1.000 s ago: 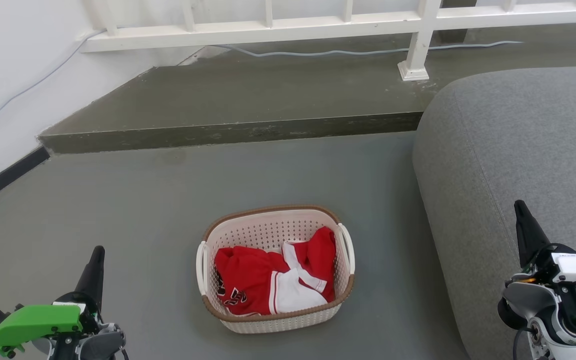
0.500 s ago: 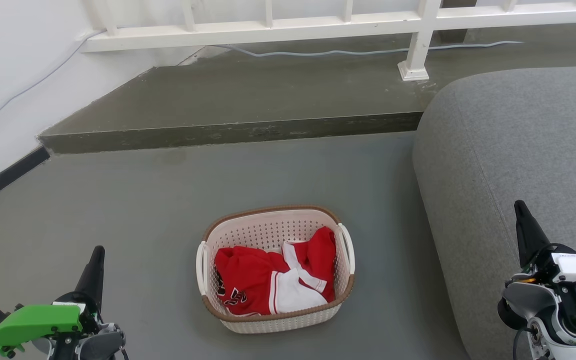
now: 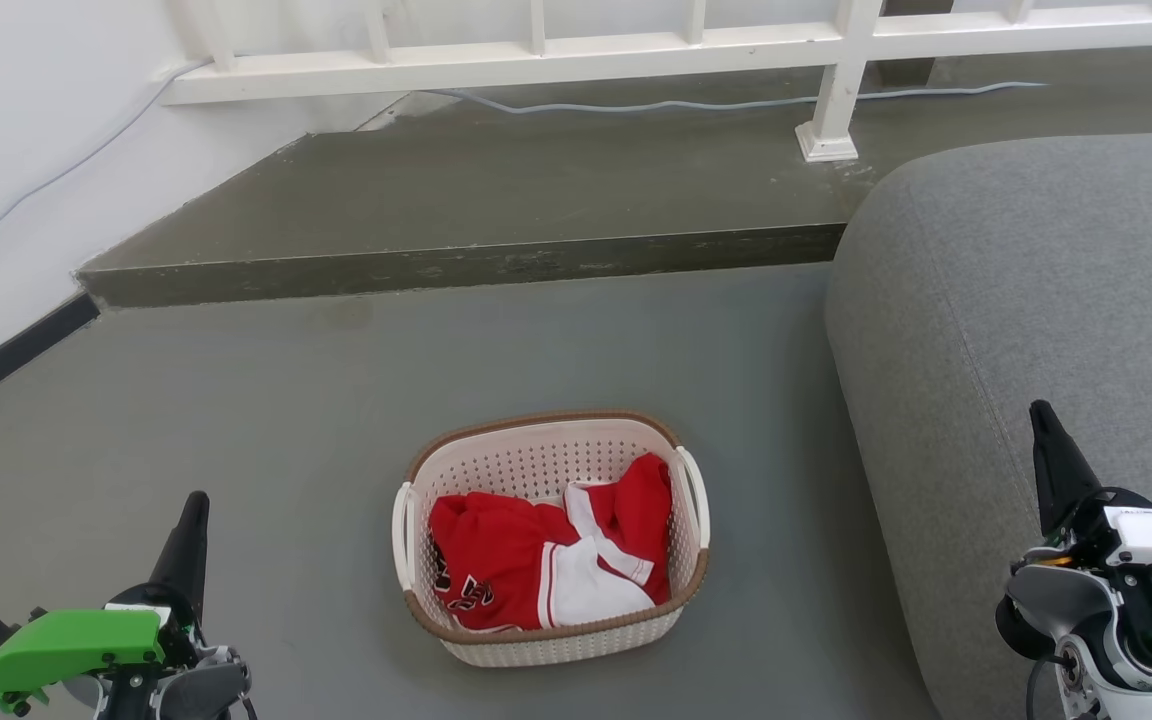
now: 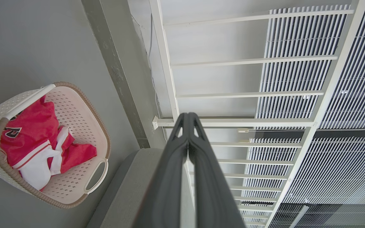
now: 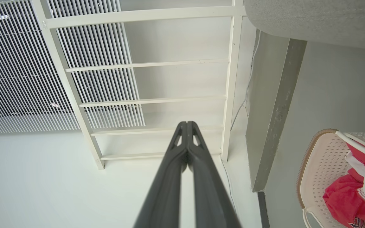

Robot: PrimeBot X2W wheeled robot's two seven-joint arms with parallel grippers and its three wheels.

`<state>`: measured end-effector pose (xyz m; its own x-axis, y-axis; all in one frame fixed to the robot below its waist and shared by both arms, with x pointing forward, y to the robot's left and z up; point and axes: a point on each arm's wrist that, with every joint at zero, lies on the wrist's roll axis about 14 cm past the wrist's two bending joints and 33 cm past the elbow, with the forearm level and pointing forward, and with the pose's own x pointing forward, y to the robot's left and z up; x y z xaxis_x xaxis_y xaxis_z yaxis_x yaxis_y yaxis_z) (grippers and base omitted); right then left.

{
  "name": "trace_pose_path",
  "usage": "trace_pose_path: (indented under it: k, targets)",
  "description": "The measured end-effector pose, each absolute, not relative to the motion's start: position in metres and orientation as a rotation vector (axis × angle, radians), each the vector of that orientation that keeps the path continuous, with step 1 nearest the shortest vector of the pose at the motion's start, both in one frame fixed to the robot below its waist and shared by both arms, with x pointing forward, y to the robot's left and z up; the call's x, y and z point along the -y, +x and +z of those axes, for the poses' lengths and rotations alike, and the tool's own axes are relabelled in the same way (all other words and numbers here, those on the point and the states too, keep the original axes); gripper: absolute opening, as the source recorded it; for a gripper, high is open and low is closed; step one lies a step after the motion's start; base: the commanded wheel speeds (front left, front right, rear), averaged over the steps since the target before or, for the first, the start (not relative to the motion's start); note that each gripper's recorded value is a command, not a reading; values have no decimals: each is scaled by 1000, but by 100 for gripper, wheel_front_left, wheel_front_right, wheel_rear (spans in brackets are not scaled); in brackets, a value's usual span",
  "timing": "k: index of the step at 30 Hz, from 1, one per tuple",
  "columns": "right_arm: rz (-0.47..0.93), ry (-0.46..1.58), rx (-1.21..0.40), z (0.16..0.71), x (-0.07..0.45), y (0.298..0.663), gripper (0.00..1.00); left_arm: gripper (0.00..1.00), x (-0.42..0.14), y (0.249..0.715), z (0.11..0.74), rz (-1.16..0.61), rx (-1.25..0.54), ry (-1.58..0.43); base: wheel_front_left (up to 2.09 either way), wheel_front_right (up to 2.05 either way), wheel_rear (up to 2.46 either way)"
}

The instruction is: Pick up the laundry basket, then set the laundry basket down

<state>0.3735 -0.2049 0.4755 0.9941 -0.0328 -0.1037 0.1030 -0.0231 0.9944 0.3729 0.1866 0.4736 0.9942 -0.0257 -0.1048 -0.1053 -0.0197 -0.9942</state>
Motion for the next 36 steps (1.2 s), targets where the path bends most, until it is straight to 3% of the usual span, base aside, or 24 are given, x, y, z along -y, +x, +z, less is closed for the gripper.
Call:
trace_pose_path:
  k: [36]
  targets:
    - [-106,1593,-55,476,205,374,0,0,-187,373,474,63,-99,-1591,0,0,0]
